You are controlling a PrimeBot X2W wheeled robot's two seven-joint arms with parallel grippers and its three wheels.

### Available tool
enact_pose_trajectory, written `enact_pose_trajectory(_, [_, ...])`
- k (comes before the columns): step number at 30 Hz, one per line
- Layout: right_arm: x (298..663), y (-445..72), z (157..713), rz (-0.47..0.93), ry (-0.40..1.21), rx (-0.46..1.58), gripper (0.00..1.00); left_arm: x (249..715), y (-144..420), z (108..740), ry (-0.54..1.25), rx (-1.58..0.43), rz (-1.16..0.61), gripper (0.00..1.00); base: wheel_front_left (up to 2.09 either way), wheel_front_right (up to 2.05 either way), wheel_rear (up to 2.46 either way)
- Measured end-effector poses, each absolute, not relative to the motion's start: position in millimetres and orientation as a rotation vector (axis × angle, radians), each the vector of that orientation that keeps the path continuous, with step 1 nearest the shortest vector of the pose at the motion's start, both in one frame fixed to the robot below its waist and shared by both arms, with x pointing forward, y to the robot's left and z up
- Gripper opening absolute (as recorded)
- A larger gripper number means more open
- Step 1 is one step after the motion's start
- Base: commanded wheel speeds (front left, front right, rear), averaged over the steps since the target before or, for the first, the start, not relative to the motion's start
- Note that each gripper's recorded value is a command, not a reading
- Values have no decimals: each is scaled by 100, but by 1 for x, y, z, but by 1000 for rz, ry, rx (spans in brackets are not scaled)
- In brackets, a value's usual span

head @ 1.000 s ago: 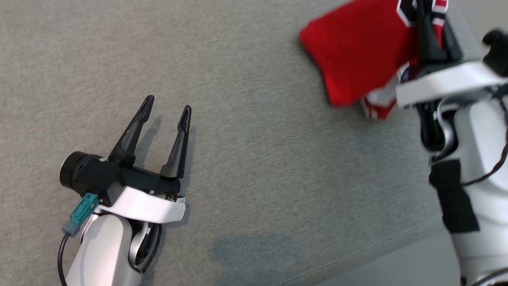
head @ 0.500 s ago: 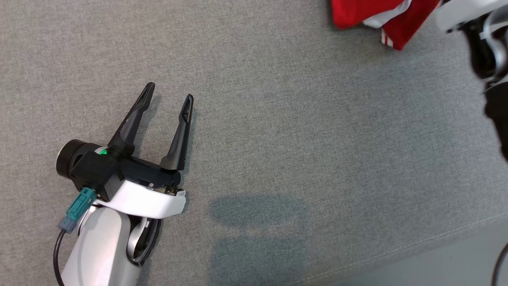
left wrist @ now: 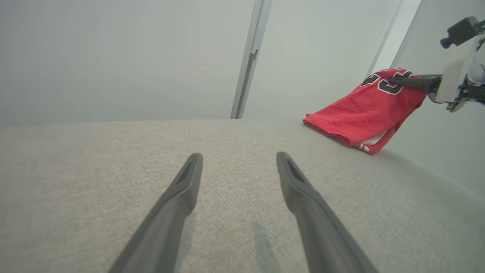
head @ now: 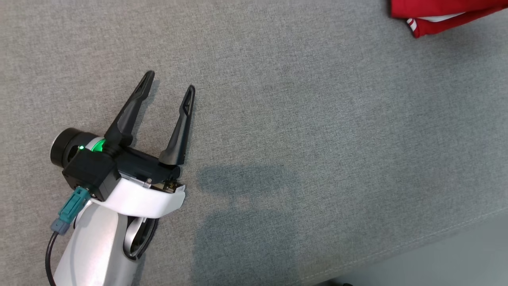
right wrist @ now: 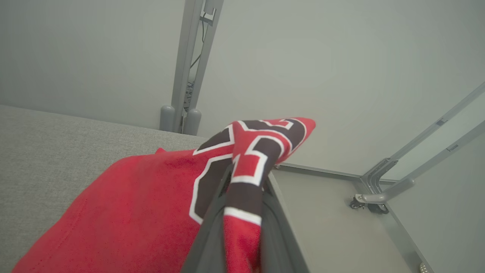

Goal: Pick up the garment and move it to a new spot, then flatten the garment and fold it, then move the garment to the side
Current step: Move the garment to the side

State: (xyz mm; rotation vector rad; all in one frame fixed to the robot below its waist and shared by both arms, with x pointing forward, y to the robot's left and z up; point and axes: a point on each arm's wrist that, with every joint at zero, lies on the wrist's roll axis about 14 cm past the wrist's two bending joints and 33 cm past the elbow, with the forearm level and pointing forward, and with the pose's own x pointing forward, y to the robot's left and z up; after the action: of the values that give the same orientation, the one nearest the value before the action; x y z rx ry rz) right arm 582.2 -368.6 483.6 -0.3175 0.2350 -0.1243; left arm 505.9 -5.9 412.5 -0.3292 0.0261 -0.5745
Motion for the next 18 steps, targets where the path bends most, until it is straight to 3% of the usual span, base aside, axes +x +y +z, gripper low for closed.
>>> enact_pose_trajectory(7, [577,-402,461,-183,352,-456,0,514,-13,412,2,-347,-597,100,0,0,0])
enact_pose_trajectory(14, [599,-417,489,-223,247,-564,0,517,-9,413,-10,-366,-591,100,0,0,0])
enact_pose_trajectory(18, [592,-417,469,-245,268,-591,0,519,-5,414,-15,-366,-580,100,0,0,0])
